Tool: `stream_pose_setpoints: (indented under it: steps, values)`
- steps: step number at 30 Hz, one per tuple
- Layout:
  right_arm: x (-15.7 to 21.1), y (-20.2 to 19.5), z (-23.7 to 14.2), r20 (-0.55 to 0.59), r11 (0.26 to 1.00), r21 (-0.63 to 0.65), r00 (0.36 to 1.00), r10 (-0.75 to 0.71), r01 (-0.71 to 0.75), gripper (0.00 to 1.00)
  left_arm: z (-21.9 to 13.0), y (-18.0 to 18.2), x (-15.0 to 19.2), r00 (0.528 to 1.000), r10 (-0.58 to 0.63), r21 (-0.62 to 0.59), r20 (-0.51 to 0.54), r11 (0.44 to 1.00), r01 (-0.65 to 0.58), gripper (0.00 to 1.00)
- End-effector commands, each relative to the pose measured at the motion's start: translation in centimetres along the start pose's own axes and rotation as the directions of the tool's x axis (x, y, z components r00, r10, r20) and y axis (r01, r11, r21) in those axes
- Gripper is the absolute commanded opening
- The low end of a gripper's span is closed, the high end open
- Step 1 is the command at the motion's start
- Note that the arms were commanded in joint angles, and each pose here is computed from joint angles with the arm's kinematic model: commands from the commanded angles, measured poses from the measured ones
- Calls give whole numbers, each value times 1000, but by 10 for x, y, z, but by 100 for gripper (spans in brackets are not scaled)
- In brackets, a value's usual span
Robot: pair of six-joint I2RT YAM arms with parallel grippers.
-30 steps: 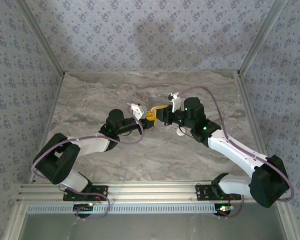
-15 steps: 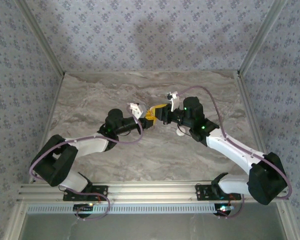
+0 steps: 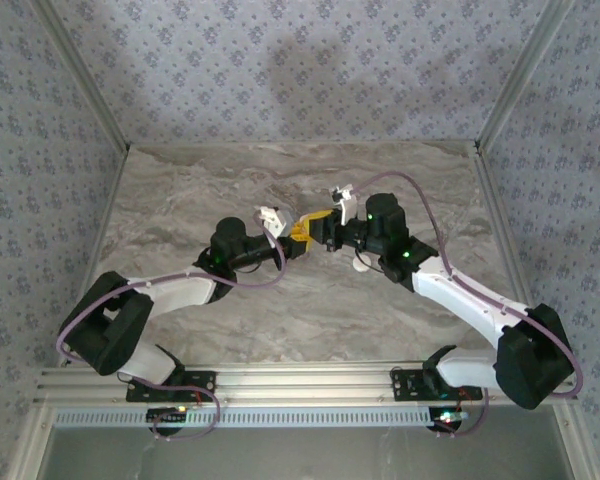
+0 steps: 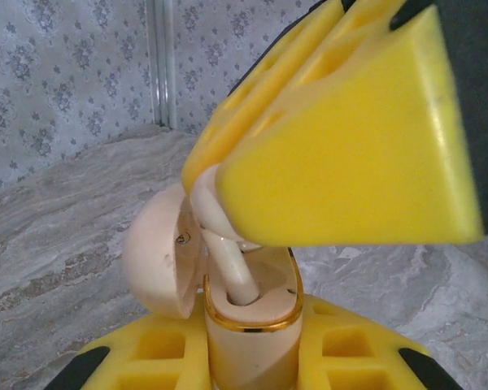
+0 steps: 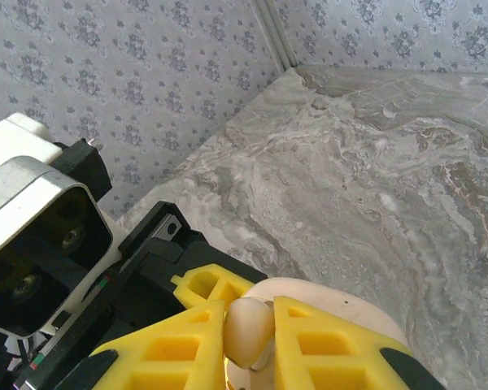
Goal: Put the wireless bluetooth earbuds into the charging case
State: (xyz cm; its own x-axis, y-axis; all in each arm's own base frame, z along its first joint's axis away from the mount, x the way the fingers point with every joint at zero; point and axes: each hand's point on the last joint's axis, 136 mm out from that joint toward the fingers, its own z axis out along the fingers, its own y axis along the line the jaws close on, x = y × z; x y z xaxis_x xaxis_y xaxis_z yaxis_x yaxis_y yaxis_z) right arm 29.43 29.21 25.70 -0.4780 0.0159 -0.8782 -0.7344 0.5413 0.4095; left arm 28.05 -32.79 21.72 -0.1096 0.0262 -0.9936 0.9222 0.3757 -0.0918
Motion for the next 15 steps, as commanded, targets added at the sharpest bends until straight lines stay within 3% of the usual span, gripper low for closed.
stream_pose_setpoints:
  steps: [1, 15]
  values:
    - [44, 2, 6, -167, 1000, -12, 986, 9, -11, 21, -8, -20, -73, 974, 105, 47, 199, 992, -117, 17]
    - [54, -5, 1, -233, 1000, 20, 972, -15, 20, 25, -12, -22, -75, 973, 117, 49, 201, 990, -130, 17]
